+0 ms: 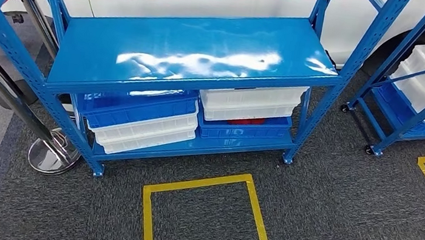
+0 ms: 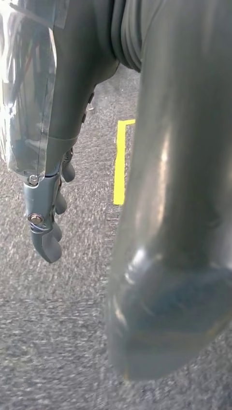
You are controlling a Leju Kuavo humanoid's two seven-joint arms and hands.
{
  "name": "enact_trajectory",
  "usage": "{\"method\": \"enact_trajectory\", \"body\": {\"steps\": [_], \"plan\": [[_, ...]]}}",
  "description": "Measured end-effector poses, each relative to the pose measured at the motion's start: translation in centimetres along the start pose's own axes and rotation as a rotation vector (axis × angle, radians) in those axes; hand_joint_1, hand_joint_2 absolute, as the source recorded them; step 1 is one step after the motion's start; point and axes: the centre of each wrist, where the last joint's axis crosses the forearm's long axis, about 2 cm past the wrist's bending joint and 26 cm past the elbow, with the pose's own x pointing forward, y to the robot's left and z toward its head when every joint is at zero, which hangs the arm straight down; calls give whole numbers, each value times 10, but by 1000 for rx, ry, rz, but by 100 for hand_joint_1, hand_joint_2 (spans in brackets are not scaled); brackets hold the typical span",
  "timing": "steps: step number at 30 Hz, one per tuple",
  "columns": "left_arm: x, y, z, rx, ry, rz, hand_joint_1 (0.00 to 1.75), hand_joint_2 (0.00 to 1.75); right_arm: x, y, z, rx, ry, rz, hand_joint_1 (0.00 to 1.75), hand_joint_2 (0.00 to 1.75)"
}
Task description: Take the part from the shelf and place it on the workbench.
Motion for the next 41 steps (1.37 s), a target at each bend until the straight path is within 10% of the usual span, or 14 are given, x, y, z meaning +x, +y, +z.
{"method": "enact_trajectory", "body": {"steps": [41], "plan": [[-3,-4,3,57,91,37,0,0,9,-4,-3,-12,-30,-54,0,0]]}}
